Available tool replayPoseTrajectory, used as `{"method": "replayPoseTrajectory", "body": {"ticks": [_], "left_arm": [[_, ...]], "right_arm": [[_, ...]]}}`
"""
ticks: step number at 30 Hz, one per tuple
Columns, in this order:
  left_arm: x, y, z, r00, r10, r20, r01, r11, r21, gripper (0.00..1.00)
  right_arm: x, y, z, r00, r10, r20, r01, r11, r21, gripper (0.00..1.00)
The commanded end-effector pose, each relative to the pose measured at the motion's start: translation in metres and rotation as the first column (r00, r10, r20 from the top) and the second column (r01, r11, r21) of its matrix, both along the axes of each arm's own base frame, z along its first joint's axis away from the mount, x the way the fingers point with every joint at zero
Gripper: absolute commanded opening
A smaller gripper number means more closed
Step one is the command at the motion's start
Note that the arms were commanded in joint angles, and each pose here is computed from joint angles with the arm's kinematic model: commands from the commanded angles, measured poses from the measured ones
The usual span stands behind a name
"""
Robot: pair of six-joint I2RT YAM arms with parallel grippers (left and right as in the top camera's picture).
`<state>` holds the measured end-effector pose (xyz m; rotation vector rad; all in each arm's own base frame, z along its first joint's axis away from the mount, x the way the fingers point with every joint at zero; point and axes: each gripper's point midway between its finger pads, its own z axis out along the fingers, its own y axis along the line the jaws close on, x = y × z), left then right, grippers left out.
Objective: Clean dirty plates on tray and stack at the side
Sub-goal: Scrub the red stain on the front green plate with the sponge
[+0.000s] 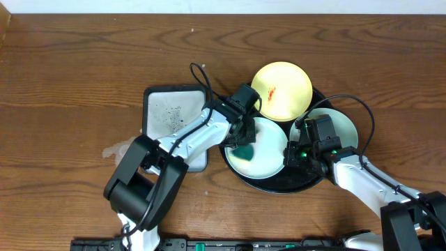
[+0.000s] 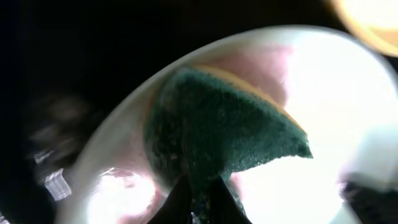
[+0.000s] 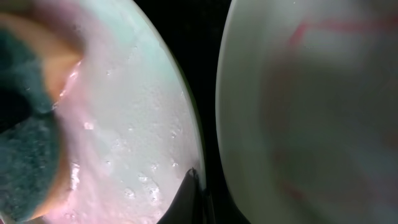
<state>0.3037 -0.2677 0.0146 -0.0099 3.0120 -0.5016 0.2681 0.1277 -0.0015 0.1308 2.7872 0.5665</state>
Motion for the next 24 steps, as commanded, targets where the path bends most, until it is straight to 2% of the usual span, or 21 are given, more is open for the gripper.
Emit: {"method": "replayPoseTrajectory", "body": {"ticks": [1, 5, 9, 13, 15, 18, 21, 24], "left_arm": [[-0.033, -0.036, -0.03, 0.985, -0.078, -0.151, 0.056, 0.989, -0.14, 0.07], [-0.053, -0.07, -0.029, 0.975, -0.165, -0.152, 0.13, 0.967, -0.219, 0.07], [-0.065, -0.077, -0.03, 0.969, -0.193, -0.155, 0.158, 0.964, -0.211, 0.08], [-0.065, -0.065, -0.033, 0.968, -0.168, -0.184, 0.135, 0.974, -0.18, 0.07], [-0.063, -0.045, -0.039, 0.971, -0.123, -0.205, 0.104, 0.99, -0.099, 0.07], [-0.053, 0.002, -0.047, 0.982, -0.031, -0.189, 0.053, 0.992, 0.112, 0.08], [-0.036, 0.05, -0.041, 0.993, 0.029, -0.117, 0.01, 0.949, 0.316, 0.07], [-0.02, 0.074, -0.027, 0.998, 0.043, -0.039, -0.023, 0.912, 0.41, 0.07]], "right_arm": [[-0.019, -0.02, -0.024, 0.997, -0.024, -0.073, 0.016, 0.994, -0.106, 0.01], [-0.019, -0.02, -0.024, 0.997, -0.027, -0.074, 0.019, 0.994, -0.106, 0.01], [-0.019, -0.02, -0.024, 0.997, -0.026, -0.075, 0.018, 0.994, -0.105, 0.01], [-0.019, -0.02, -0.024, 0.997, -0.026, -0.076, 0.018, 0.994, -0.106, 0.01], [-0.02, -0.02, -0.024, 0.997, -0.026, -0.078, 0.018, 0.994, -0.106, 0.01], [-0.021, -0.021, -0.025, 0.996, -0.027, -0.082, 0.018, 0.994, -0.108, 0.01], [-0.021, -0.021, -0.025, 0.996, -0.027, -0.081, 0.018, 0.994, -0.107, 0.01], [-0.021, -0.021, -0.025, 0.996, -0.027, -0.084, 0.017, 0.994, -0.108, 0.01]]}}
